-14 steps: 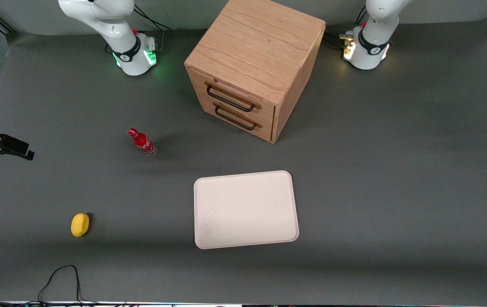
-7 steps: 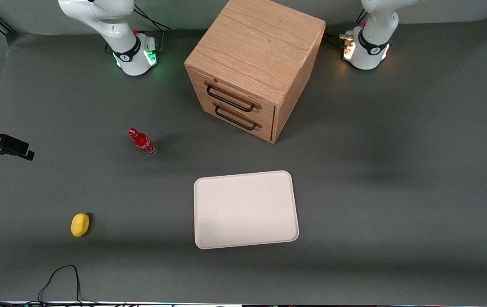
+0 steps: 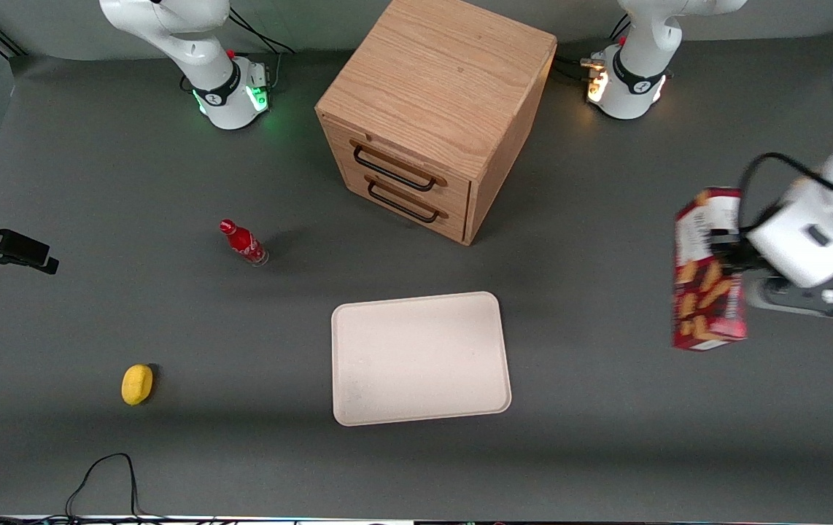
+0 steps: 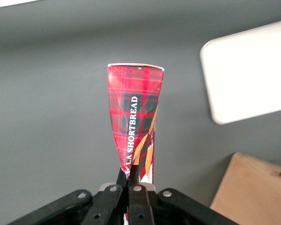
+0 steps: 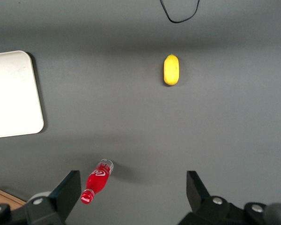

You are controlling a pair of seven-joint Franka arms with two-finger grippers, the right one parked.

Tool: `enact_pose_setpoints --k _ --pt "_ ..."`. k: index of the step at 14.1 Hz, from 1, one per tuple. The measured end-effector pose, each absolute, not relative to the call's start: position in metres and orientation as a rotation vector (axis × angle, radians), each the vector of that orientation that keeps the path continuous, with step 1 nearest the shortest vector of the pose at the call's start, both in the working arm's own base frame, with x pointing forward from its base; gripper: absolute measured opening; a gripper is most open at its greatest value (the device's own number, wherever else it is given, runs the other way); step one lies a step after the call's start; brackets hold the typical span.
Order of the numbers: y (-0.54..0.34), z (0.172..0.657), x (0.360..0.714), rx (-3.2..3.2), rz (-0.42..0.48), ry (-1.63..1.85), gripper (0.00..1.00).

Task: Place red cookie box on tray
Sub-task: 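Carry the red box with the left gripper over to the cream tray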

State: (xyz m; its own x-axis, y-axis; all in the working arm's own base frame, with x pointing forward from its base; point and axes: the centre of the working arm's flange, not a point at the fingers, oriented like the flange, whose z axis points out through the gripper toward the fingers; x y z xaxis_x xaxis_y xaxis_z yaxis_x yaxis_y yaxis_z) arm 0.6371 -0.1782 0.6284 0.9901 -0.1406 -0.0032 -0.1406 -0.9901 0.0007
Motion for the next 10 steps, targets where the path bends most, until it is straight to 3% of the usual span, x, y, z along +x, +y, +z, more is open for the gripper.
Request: enact_pose_setpoints --k 5,10 --pt "-0.327 0.601 0.602 3.107 0.028 -0.199 0.02" --pt "-0.359 0.583 0.593 3.118 -0.003 0.052 0.02"
